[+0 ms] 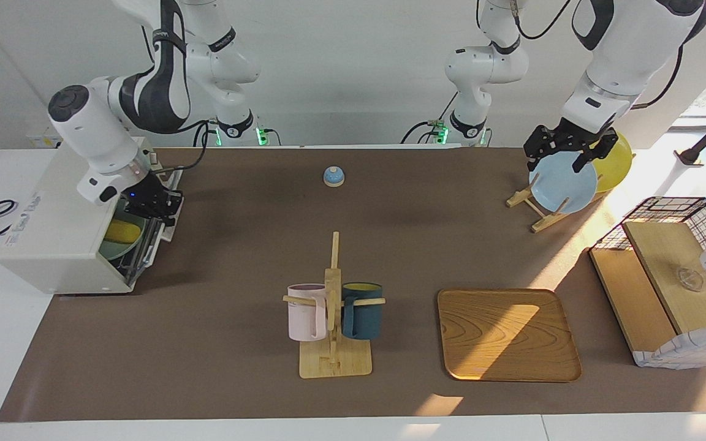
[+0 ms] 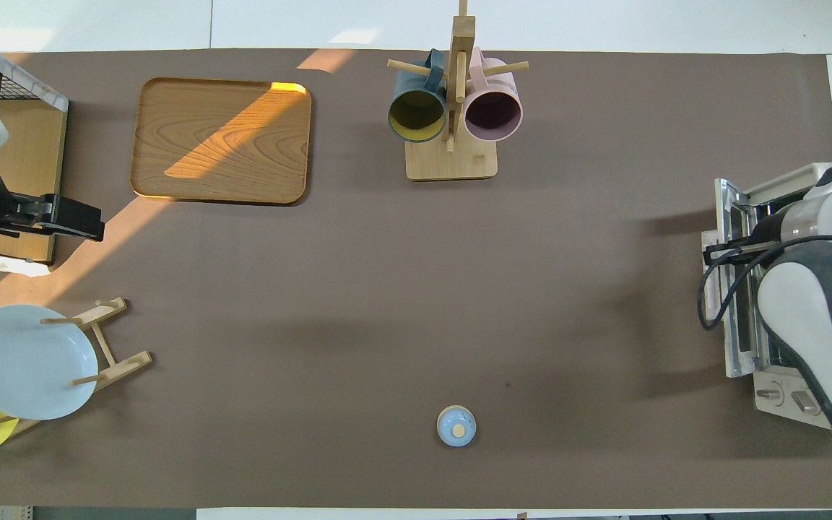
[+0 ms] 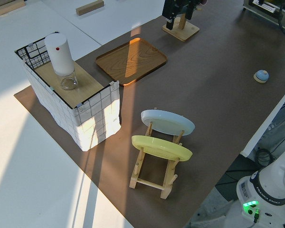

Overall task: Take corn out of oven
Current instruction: 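Insert the right gripper into the oven toward the green plate, then grasp the green plate rim with the right gripper, then pull the plate with corn out of the oven with the right gripper, then set the plate on the table while the left gripper reaches the corn, then grasp the corn with the left gripper while the right gripper withdraws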

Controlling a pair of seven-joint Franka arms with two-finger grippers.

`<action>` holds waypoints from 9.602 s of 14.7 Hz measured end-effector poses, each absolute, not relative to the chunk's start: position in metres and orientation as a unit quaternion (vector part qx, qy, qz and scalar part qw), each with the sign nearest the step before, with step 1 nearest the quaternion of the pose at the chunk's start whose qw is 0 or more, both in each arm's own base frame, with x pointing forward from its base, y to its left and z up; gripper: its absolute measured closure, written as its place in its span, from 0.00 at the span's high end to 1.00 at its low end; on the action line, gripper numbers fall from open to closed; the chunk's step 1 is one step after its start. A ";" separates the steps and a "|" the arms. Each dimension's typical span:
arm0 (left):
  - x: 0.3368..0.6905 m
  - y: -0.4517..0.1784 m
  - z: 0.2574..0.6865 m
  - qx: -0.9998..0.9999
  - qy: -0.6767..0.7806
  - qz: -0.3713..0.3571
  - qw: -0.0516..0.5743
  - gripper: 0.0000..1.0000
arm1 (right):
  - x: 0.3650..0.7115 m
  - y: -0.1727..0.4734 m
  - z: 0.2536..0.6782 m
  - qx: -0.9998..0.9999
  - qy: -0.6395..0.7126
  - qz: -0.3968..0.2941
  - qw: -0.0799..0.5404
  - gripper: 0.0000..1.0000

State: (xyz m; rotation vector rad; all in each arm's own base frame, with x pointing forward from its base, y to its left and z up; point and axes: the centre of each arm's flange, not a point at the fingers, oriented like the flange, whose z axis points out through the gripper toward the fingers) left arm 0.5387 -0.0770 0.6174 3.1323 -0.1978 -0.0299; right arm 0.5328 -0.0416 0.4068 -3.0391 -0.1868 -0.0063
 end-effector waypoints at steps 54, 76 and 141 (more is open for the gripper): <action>0.539 -0.077 0.617 0.998 -0.063 -0.010 0.001 1.00 | 0.509 -0.060 0.381 -0.995 -0.084 0.049 -0.028 0.33; 0.539 -0.077 0.617 0.998 -0.063 -0.010 0.001 1.00 | 0.534 0.145 0.427 -0.988 -0.123 0.052 -0.078 0.03; 0.484 -0.484 0.317 0.898 0.435 -0.013 0.072 1.00 | 0.555 0.012 0.402 -0.982 -0.073 0.132 -0.117 0.01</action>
